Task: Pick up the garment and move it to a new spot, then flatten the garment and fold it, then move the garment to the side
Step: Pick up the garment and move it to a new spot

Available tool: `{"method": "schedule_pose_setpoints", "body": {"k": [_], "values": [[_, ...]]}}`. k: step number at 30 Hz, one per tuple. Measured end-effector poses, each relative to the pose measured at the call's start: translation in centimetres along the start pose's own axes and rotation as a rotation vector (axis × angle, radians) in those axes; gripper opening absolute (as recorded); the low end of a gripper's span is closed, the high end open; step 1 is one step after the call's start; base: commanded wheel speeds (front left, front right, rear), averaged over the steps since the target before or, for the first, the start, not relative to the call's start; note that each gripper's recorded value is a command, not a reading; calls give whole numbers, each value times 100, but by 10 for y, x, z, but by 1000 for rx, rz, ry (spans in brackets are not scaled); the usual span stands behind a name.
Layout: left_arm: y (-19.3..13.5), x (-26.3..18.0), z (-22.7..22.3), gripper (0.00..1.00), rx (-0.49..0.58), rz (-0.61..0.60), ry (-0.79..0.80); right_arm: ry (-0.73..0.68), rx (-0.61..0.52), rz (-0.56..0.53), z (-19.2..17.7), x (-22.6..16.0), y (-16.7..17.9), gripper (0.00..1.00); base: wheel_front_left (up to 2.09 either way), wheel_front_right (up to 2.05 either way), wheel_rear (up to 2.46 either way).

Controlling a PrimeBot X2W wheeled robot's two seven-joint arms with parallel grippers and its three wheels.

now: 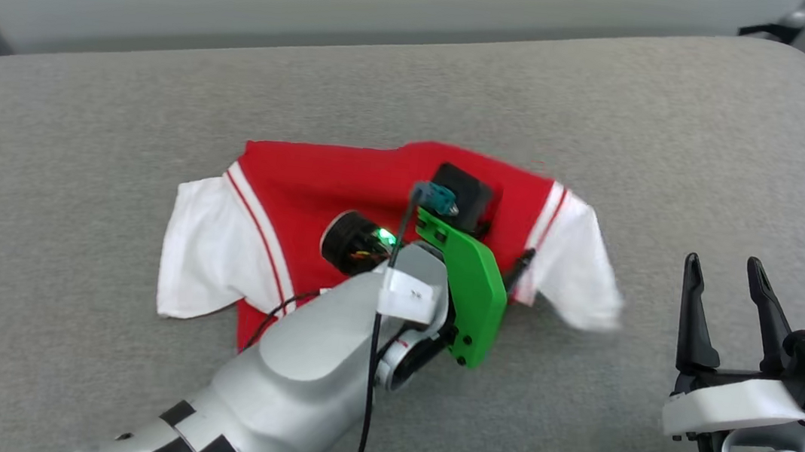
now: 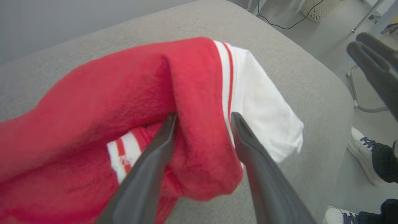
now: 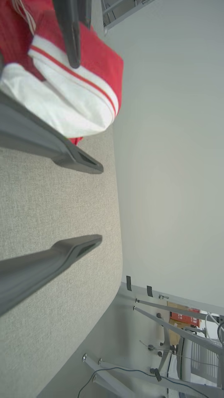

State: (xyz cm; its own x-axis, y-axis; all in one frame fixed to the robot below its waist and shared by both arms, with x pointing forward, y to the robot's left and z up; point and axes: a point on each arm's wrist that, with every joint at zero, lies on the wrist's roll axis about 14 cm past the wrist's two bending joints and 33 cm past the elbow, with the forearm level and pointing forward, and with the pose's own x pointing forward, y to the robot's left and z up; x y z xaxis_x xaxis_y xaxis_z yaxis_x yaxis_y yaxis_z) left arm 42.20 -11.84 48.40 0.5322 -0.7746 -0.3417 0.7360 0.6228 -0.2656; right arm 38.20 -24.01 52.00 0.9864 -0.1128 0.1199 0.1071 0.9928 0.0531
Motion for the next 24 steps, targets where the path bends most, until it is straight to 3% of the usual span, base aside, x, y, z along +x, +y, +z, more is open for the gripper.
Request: {"method": "schedule_pose_setpoints", "body": {"k": [4,10,16,24], "values": [[-17,12,-5,100,17,-58,-2,10,-8,-42,-2,-6,-14,100,0,0,0],[7,11,4,100,2,1,-89,28,-13,-17,-9,0,-6,100,0,0,0],[62,-19,30,100,-12,161,-263,23,-29,40,-11,11,13,100,0,0,0],[154,-123,41,100,8,461,-412,10,-36,133,-8,13,45,100,0,0,0]]}}
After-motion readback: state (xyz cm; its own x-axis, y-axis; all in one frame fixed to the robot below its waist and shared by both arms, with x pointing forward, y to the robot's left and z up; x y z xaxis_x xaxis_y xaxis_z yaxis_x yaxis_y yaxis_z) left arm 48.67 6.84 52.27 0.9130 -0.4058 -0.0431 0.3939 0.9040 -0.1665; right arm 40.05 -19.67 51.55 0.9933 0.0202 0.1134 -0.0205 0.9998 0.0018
